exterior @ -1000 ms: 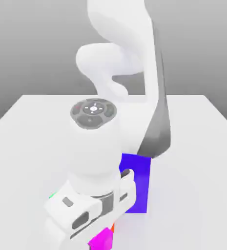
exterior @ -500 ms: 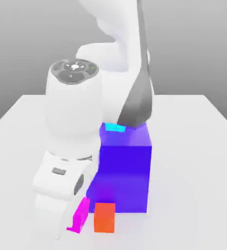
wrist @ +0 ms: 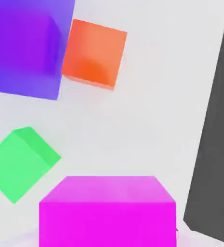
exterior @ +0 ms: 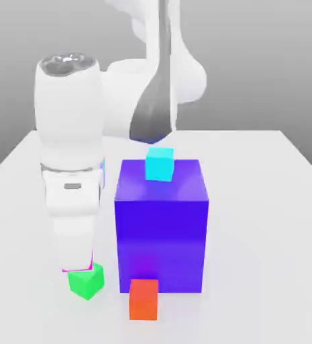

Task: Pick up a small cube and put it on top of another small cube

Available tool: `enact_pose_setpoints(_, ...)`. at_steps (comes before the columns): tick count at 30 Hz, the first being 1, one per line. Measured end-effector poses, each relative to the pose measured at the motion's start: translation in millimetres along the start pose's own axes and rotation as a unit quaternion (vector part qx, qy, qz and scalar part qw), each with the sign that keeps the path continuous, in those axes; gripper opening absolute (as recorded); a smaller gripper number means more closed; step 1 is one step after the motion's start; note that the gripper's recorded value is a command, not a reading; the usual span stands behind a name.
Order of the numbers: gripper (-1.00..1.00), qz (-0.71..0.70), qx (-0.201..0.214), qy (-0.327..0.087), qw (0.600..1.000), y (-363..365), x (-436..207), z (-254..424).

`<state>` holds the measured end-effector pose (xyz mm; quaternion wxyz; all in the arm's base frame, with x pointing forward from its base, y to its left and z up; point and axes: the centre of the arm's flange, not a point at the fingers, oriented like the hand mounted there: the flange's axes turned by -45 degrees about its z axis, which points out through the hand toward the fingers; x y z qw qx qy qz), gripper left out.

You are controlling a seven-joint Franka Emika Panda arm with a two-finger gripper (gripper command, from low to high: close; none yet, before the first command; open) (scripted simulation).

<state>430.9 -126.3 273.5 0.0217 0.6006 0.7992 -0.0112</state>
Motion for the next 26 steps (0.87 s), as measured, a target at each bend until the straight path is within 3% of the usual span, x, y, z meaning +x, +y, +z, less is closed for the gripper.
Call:
enact_pose_setpoints(8, -1.00, -0.109, 0.000, 0.022, 0.994, -62.4, 4.5, 25.7)
enact_pose_setpoints(24, -1.00, -0.118, 0.001, 0.023, 0.993, -68.2, 8.8, 91.2)
enact_pose_setpoints(25, 1.00, -0.117, 0.001, 0.024, 0.993, -68.8, 9.3, 94.7)
enact_pose_setpoints(26, 1.00, -0.117, 0.001, 0.024, 0.993, -68.8, 9.3, 94.7)
